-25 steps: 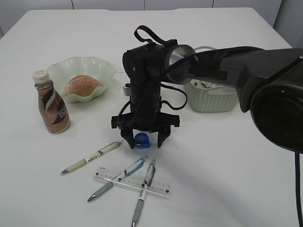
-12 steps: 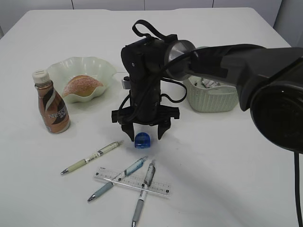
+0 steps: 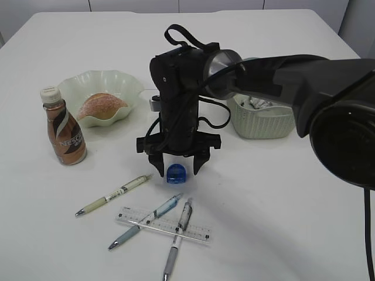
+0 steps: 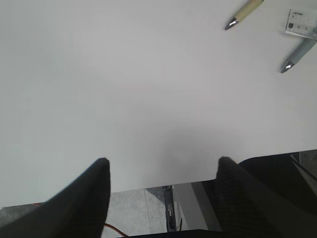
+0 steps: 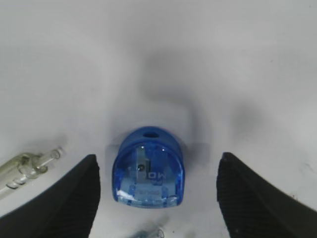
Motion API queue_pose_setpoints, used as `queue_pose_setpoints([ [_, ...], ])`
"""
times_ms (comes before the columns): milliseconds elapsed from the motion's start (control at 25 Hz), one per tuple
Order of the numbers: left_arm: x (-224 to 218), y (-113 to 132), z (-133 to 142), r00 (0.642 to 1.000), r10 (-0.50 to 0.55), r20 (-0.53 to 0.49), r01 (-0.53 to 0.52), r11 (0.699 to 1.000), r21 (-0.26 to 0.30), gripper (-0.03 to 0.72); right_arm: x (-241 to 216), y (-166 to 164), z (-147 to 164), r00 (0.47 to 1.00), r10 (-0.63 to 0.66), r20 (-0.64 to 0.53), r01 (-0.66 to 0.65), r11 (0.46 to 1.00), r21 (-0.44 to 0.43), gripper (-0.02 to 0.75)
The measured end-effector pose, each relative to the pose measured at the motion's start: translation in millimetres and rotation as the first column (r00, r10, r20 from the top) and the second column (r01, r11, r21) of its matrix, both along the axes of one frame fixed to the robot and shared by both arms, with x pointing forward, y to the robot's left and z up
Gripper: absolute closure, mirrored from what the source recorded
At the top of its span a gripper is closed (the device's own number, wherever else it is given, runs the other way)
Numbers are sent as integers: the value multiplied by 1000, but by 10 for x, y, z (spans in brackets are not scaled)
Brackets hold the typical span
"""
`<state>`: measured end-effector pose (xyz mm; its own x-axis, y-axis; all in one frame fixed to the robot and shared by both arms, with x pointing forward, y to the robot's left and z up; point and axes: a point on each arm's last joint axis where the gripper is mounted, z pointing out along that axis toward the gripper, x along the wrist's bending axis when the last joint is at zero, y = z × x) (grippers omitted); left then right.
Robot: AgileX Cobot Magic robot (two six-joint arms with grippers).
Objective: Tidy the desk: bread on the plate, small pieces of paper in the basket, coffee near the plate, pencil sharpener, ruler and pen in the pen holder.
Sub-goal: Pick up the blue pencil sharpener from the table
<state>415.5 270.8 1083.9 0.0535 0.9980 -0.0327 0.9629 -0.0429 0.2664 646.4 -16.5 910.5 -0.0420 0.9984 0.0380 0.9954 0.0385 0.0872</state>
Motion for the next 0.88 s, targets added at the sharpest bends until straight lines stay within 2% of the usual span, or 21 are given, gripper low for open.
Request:
queue_pose_setpoints([
  [880, 0, 0, 0, 1000, 0, 0, 0, 1000, 0, 202, -20, 8, -14, 999, 35, -23, -35, 999, 5, 197],
])
